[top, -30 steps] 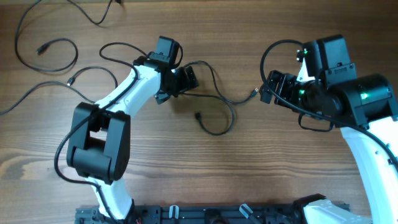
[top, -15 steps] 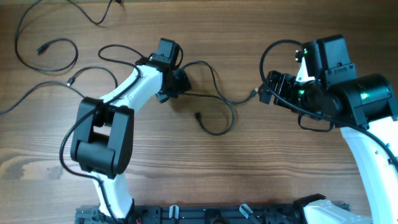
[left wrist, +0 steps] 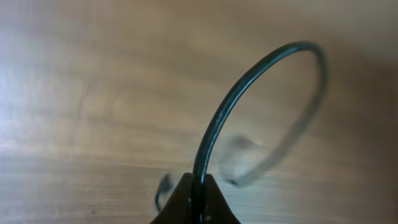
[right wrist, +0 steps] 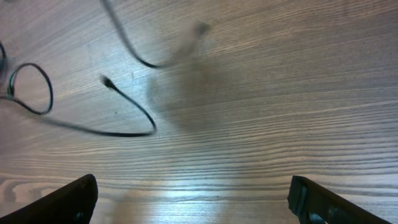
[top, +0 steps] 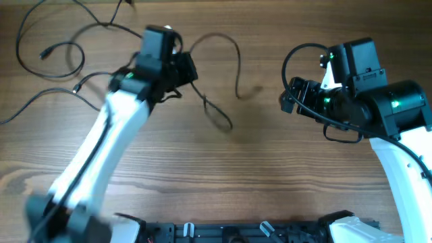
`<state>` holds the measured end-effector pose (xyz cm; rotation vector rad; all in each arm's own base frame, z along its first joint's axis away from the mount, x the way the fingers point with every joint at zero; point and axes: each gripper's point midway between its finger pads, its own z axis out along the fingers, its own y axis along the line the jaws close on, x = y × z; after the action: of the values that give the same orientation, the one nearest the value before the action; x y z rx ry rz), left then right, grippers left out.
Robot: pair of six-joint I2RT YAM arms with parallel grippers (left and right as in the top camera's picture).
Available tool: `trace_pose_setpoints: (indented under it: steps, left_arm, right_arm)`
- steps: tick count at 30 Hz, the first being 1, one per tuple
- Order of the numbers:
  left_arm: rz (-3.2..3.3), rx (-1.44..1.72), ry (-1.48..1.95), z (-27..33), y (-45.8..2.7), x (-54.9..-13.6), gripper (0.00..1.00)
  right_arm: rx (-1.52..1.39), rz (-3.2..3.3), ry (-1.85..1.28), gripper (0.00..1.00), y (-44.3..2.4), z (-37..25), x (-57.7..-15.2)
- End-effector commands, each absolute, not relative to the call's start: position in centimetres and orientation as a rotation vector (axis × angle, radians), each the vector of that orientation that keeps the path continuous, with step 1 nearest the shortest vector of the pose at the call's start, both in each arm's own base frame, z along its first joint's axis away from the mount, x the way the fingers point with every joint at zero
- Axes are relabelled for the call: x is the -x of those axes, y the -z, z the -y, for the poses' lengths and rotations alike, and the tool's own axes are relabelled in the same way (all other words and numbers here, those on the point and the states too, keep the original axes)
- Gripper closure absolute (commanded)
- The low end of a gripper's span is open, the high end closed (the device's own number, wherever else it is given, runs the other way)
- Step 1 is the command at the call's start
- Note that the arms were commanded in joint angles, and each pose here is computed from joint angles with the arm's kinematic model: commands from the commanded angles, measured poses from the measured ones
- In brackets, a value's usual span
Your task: Untangle cables
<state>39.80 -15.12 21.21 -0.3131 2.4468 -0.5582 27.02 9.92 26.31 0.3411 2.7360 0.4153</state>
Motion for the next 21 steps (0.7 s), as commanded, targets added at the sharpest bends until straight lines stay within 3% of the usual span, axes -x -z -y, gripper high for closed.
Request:
trace_pose_setpoints:
  steps: [1,6,12,21]
  left_arm:
    - [-2.247,0.291,0.528,12.7,-28.5,-38.2,0.96]
    - [-2.062,0.58,0.645,8.6,-33.8,-36.0,0.96]
    - [-1.856,0.643,0.607,3.9,-39.2,-32.1,0.96]
    - [-1.793,1.211,0.235,-9.5,-34.4,-25.7,0.96]
  right_arm:
    - [-0.327,-2.73,-0.427,0.0,-26.4,-10.0,-27.0]
    - [-0.323,-2.73,-0.426,0.0,-26.4,-10.0,-27.0]
    - [-0.302,-2.729,-0.422,0.0,-26.4,-10.0,-27.0]
    - [-0.302,-2.73,-0.421,0.0,-26.3,-10.0,-27.1]
